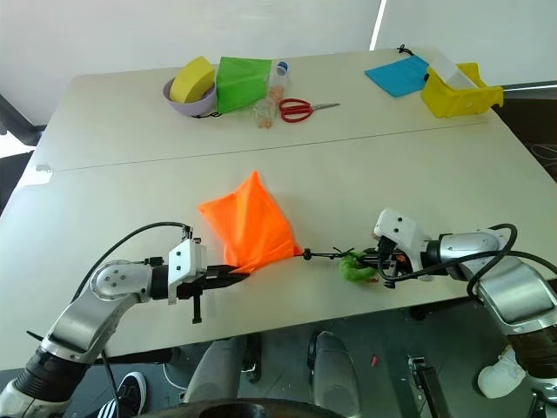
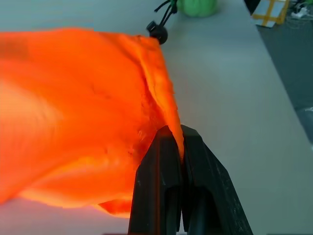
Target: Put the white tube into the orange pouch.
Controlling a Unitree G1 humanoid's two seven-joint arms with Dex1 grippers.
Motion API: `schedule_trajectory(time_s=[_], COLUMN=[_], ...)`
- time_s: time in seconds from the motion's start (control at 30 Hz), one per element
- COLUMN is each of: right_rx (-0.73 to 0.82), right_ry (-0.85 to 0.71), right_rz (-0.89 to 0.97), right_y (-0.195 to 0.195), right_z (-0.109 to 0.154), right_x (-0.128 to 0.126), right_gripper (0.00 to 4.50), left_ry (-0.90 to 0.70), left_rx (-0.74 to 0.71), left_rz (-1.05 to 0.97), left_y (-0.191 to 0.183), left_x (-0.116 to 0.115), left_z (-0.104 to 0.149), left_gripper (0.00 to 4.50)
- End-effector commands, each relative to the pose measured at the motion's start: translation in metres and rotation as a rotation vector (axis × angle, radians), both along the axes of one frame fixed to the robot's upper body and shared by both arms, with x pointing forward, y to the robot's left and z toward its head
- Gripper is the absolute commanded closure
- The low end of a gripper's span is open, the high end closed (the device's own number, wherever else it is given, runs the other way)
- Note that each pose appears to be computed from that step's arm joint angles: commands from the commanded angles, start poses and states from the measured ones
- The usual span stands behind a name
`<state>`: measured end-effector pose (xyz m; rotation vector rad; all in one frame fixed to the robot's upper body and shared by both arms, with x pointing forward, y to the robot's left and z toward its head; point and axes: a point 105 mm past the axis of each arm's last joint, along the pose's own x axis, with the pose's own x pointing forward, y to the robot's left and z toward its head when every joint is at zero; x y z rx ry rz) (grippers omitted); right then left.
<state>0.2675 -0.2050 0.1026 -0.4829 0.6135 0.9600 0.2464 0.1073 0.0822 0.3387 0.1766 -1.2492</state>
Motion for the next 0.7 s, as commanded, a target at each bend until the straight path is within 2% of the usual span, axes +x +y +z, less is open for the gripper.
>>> schedule_trajectory(time_s=[0.03, 0.17, 0.23, 0.3, 0.43, 0.53, 0.7], right_rx=[-0.005, 0.012, 0.027, 0.044, 0.078, 0.076, 0.061], right_ry=[-0.042, -0.049, -0.055, -0.046, -0.048, -0.048, -0.053], right_rz=[0.004, 0.001, -0.009, -0.008, -0.028, -0.041, -0.045], right_y=[0.0, 0.003, 0.004, 0.005, 0.008, 0.008, 0.008], right_z=[0.007, 0.009, 0.01, 0.01, 0.01, 0.007, 0.0], right_x=[0.005, 0.008, 0.01, 0.01, 0.014, 0.016, 0.018], right_gripper=[4.5, 4.5, 4.5, 4.5, 4.5, 4.5, 4.5], left_ry=[-0.01, 0.0, -0.015, -0.048, -0.129, -0.171, -0.148], left_rx=[-0.056, -0.089, -0.131, -0.201, -0.193, -0.157, -0.062], left_rz=[0.011, -0.03, -0.042, -0.056, -0.115, -0.157, -0.157], left_y=[0.004, 0.003, 0.002, -0.005, -0.026, -0.04, -0.071], left_x=[0.004, -0.003, -0.003, 0.002, 0.012, 0.019, 0.039], left_z=[0.011, 0.019, 0.031, 0.054, 0.079, 0.082, 0.066], left_gripper=[3.59, 1.61, 1.61, 1.61, 1.61, 1.61, 1.61])
